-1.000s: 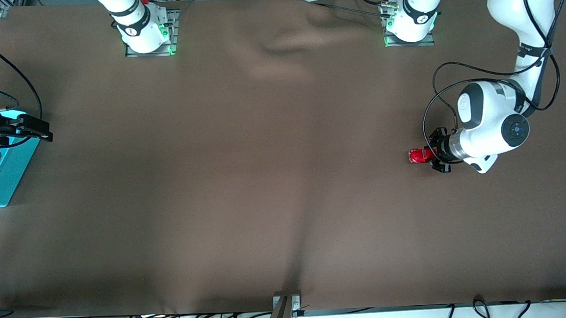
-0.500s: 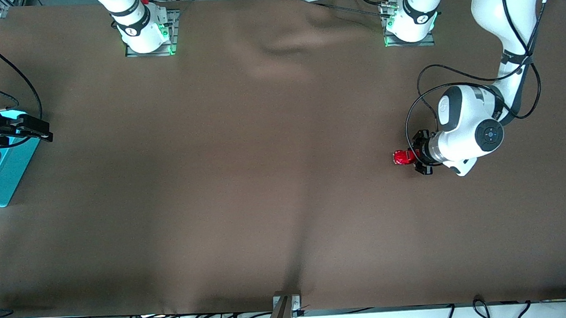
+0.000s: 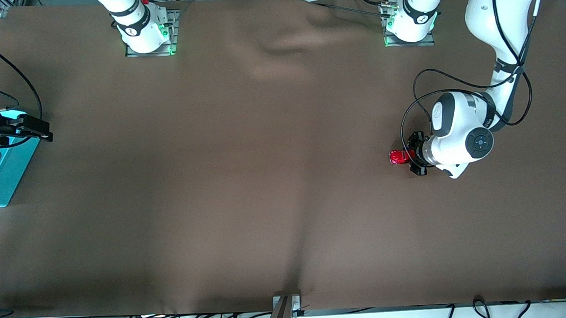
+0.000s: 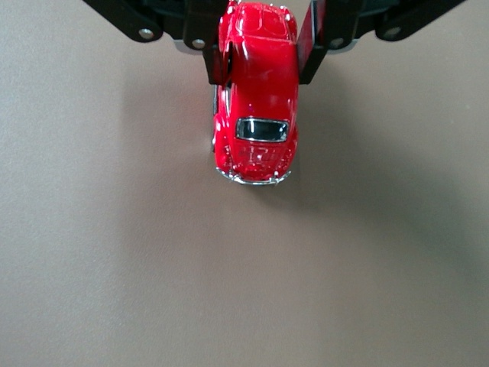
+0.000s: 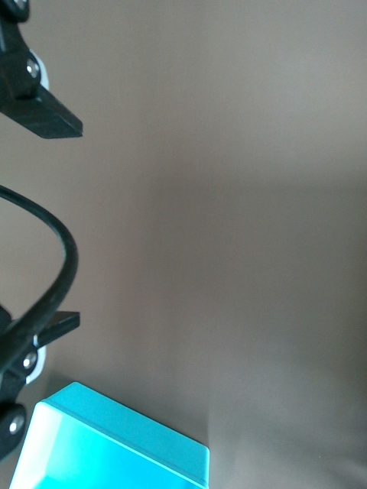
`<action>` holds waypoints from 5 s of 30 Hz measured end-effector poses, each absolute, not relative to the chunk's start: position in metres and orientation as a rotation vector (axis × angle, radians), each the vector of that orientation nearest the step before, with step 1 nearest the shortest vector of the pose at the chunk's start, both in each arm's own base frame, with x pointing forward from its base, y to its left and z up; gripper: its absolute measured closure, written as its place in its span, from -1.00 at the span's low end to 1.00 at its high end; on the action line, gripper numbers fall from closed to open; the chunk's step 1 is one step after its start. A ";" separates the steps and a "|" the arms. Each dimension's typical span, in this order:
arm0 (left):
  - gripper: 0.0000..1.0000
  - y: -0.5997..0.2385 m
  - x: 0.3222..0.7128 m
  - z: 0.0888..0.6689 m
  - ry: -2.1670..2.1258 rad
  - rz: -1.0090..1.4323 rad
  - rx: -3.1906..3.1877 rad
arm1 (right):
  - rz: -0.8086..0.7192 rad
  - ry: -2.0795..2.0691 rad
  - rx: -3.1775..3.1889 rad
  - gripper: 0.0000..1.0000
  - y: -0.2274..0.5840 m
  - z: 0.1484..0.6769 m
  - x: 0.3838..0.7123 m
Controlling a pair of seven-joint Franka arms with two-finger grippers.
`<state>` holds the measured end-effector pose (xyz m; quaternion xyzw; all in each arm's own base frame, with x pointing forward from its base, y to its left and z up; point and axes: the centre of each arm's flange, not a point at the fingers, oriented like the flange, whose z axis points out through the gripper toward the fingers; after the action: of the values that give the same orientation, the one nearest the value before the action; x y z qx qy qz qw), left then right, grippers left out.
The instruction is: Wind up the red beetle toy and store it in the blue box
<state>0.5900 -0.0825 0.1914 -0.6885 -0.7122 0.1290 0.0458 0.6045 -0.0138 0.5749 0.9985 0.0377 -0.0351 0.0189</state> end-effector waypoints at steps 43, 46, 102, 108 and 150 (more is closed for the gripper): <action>0.14 0.027 0.593 0.190 -2.159 0.422 -2.140 | -0.109 0.117 3.100 -1.00 -0.014 0.575 0.605; 0.14 0.034 0.593 0.190 -2.161 0.422 -2.143 | -0.109 0.117 3.100 -1.00 -0.014 0.575 0.605; -0.70 0.046 0.622 0.209 -2.049 0.370 -2.339 | -0.109 0.117 3.100 -1.00 -0.014 0.575 0.605; -0.85 0.046 0.645 0.252 -1.812 0.363 -2.577 | -0.109 0.117 3.100 -1.00 -0.014 0.575 0.605; -1.00 0.067 0.666 0.476 -0.807 0.144 -3.070 | -0.109 0.117 3.100 -1.00 -0.014 0.575 0.605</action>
<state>0.6662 0.0673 0.4763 -0.9660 -0.2538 0.0453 -0.0180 0.6045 -0.0138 0.5749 0.9985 0.0378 -0.0351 0.0188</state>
